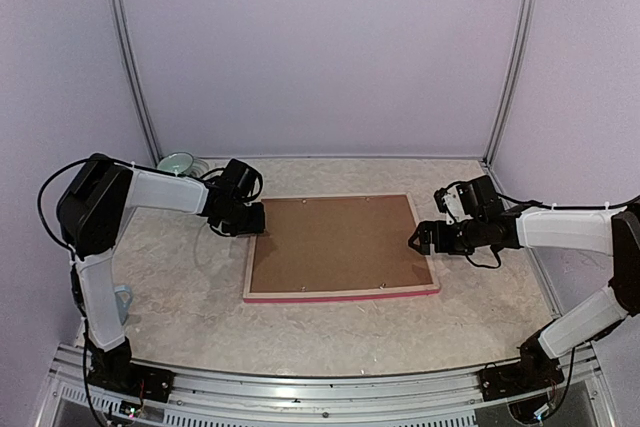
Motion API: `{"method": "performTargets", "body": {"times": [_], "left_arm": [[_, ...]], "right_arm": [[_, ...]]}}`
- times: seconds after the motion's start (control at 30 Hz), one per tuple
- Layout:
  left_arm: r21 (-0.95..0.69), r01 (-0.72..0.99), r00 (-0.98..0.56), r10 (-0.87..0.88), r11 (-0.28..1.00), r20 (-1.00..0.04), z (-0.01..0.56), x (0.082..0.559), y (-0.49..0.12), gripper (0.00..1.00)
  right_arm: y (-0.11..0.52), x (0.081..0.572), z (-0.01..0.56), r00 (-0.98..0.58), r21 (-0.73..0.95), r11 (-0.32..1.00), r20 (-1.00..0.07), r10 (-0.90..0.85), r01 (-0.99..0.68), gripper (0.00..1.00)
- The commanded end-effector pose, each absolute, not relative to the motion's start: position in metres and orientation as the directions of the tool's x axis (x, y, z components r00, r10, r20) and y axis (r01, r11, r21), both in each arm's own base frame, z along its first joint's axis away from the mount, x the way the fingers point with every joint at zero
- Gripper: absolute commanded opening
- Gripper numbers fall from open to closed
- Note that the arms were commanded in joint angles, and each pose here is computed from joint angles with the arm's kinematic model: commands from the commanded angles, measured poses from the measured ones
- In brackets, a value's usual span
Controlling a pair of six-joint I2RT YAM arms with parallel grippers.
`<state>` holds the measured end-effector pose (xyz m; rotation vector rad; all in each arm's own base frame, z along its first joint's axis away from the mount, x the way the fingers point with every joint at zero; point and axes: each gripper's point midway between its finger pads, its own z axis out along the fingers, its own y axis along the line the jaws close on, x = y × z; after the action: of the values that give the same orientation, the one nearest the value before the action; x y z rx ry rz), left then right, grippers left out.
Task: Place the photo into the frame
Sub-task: Press the fastener onto the backboard.
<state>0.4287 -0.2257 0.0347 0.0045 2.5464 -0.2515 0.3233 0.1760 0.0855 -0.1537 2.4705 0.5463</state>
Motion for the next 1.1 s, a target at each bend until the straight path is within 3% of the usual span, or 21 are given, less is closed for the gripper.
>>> {"method": "performTargets", "body": {"times": [0.0,1.07], "left_arm": [[-0.168,0.066,-0.84,-0.036,0.984,-0.542,0.032,0.43,-0.225,0.4],[-0.128,0.047,-0.847,-0.029,0.991,-0.531,0.021,0.426,-0.219,0.32]], "right_arm": [[0.18,0.327,0.089,-0.811,0.35,0.907,-0.584,0.015,-0.235,0.99],[0.18,0.323,0.083,-0.816,0.357,0.905,-0.577,0.018,-0.232,0.99]]}}
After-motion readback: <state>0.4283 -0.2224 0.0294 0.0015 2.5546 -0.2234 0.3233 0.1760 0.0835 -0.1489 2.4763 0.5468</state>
